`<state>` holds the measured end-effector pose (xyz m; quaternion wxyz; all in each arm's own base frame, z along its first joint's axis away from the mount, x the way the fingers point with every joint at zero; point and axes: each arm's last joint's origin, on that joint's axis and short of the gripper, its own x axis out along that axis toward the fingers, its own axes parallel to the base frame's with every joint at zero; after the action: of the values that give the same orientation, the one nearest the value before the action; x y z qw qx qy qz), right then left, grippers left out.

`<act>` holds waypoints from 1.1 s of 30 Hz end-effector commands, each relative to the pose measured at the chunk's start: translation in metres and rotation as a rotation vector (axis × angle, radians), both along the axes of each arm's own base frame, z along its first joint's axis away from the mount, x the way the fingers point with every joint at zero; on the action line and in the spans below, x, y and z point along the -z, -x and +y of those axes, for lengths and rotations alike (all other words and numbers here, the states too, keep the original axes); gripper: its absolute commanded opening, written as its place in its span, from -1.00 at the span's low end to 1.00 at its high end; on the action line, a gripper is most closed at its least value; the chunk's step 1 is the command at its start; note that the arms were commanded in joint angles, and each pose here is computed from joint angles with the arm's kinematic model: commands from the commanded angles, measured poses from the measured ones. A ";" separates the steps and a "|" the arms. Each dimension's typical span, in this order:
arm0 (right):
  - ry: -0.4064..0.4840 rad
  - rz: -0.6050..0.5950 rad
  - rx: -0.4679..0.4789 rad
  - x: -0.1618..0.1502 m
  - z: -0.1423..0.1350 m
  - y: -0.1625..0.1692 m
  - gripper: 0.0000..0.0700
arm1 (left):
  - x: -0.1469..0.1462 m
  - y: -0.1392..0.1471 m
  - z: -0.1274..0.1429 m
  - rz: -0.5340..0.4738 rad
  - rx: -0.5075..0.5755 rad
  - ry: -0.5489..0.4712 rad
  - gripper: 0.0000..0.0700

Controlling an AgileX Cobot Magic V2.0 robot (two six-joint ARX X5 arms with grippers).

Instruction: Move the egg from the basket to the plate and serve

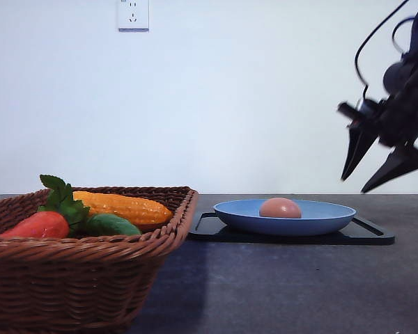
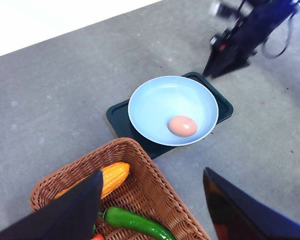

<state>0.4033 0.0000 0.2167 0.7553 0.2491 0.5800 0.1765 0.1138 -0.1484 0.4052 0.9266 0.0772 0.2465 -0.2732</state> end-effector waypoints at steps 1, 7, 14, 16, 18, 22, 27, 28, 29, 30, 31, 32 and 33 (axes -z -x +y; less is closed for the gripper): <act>0.012 -0.069 -0.033 -0.021 0.001 0.003 -0.49 | -0.004 -0.002 -0.005 -0.020 0.007 0.003 -0.04; 0.021 -0.195 -0.058 -0.077 0.009 0.032 -0.90 | 0.003 -0.014 -0.015 -0.027 0.020 -0.076 -0.93; 0.154 -0.358 -0.144 -0.133 0.044 0.083 -1.00 | 0.015 -0.035 -0.023 -0.042 0.020 -0.190 -1.00; 0.214 -0.378 -0.164 -0.143 0.056 0.100 -1.00 | 0.018 -0.044 -0.020 -0.037 -0.007 -0.215 -1.00; 0.254 -0.418 -0.191 -0.151 0.068 0.119 -1.00 | 0.020 -0.053 -0.012 -0.028 -0.051 -0.231 -1.00; 0.301 -0.502 -0.233 -0.161 0.085 0.154 -1.00 | 0.024 -0.069 0.007 0.004 -0.126 -0.227 -1.00; 0.373 -0.636 -0.233 -0.162 0.095 0.191 -1.00 | 0.031 -0.080 0.032 0.035 -0.167 -0.160 -1.00; 0.378 -0.661 -0.231 -0.160 0.096 0.197 -1.00 | 0.033 -0.080 0.036 0.038 -0.163 -0.141 -1.00; 0.375 -0.689 -0.229 -0.157 0.096 0.203 -1.00 | 0.036 -0.079 0.038 0.039 -0.158 -0.122 -1.00; 0.370 -0.716 -0.225 -0.154 0.096 0.208 -1.00 | 0.039 -0.078 0.040 0.036 -0.155 -0.106 -1.00; 0.365 -0.740 -0.220 -0.150 0.095 0.213 -1.00 | 0.042 -0.077 0.042 0.028 -0.153 -0.091 -1.00; 0.360 -0.763 -0.215 -0.146 0.094 0.216 -1.00 | 0.046 -0.075 0.043 0.013 -0.149 -0.077 -1.00; 0.353 -0.785 -0.209 -0.141 0.093 0.220 -1.00 | 0.050 -0.073 0.044 -0.005 -0.145 -0.062 -1.00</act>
<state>0.1832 0.0913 0.3600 0.9254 -0.0255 0.3018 0.2280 0.1862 -0.1025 0.3558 0.9398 0.0925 0.2674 -0.1918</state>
